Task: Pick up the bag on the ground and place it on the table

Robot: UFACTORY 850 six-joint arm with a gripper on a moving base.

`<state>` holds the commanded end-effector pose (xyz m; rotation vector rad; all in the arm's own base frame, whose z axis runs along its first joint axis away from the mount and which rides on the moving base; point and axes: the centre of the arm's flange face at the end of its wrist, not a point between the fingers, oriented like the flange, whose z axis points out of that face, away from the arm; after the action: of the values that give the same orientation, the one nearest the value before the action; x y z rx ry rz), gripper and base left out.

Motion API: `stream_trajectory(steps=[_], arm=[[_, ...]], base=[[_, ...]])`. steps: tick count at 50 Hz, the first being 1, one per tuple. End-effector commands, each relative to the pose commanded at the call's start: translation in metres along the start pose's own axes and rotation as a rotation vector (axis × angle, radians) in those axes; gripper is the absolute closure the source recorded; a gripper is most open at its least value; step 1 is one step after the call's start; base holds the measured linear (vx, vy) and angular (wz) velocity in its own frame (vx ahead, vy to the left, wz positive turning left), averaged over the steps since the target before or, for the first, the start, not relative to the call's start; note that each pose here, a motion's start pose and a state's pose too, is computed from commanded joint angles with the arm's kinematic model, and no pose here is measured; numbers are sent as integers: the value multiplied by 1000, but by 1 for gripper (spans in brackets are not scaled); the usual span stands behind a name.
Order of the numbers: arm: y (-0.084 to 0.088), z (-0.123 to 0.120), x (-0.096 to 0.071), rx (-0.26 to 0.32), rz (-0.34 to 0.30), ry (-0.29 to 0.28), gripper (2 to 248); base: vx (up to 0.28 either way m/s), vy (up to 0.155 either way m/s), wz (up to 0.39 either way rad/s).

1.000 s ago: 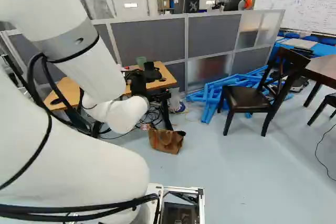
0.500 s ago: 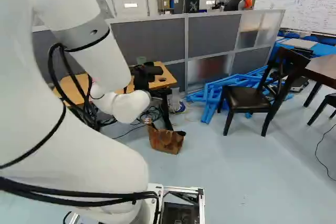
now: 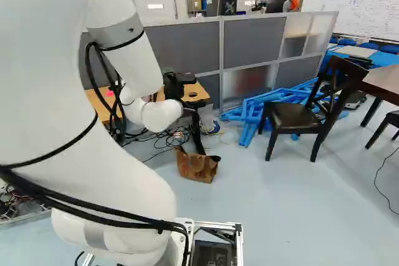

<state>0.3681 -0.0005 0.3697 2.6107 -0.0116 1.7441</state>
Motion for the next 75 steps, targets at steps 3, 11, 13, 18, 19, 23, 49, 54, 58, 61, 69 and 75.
stream_trajectory(steps=[3, 11, 13, 18, 19, 23, 49, 54, 58, 61, 69, 75], arm=[[0, 6, 2, -4, 4, -11, 3], [1, 21, 3, -20, 21, -59, 3], [1, 25, 3, -26, 27, -74, 3], [1, 35, 2, -41, 45, -119, 3], [1, 37, 1, -44, 48, -129, 3], [1, 46, -2, -56, 63, -170, 3], [-5, 108, -24, -124, 167, -392, 3], [-7, 120, -28, -133, 182, -416, 3], [-9, 129, -31, -139, 193, -433, 3], [-11, 137, -33, -142, 200, -444, 3], [-16, 157, -37, -143, 205, -459, 3], [-19, 172, -40, -140, 203, -463, 3]], base=[[0, 0, 0], [0, 0, 0], [0, 0, 0], [0, 0, 0], [0, 0, 0], [0, 0, 0], [0, 0, 0], [0, 0, 0], [0, 0, 0], [0, 0, 0], [0, 0, 0], [0, 0, 0]])
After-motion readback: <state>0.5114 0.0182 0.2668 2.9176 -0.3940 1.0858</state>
